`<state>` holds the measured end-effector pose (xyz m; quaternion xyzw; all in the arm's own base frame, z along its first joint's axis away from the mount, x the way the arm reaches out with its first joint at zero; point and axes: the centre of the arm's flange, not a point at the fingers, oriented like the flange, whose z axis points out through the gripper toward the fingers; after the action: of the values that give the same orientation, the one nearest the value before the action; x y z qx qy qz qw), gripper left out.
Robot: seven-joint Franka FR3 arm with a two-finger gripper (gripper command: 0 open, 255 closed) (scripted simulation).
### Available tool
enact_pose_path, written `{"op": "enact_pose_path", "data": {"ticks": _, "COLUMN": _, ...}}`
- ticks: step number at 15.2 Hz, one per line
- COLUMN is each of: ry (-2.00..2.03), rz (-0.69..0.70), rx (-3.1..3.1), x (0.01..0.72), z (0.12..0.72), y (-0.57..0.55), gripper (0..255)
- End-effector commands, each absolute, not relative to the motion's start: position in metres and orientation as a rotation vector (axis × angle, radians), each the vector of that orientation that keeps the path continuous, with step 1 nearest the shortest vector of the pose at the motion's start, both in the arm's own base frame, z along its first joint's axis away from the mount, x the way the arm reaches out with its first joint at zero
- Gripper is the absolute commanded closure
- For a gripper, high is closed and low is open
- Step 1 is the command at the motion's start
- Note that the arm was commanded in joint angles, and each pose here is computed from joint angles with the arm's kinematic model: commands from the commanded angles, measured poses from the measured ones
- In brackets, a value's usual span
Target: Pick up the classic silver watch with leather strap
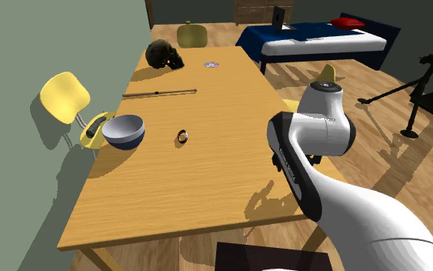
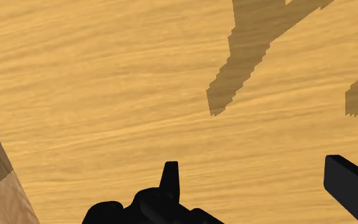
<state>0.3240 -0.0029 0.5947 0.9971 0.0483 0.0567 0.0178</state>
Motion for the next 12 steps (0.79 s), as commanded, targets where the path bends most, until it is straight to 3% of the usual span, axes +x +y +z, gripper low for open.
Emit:
{"op": "enact_pose_path", "data": {"ticks": 1, "ry": 0.150, "rz": 0.176, "rx": 3.097, "x": 0.324, "z": 0.595, "y": -0.003, "gripper": 0}}
{"op": "enact_pose_path", "data": {"ticks": 12, "ry": 0.236, "rz": 0.197, "rx": 3.095, "x": 0.381, "z": 0.610, "y": 0.128, "gripper": 0}}
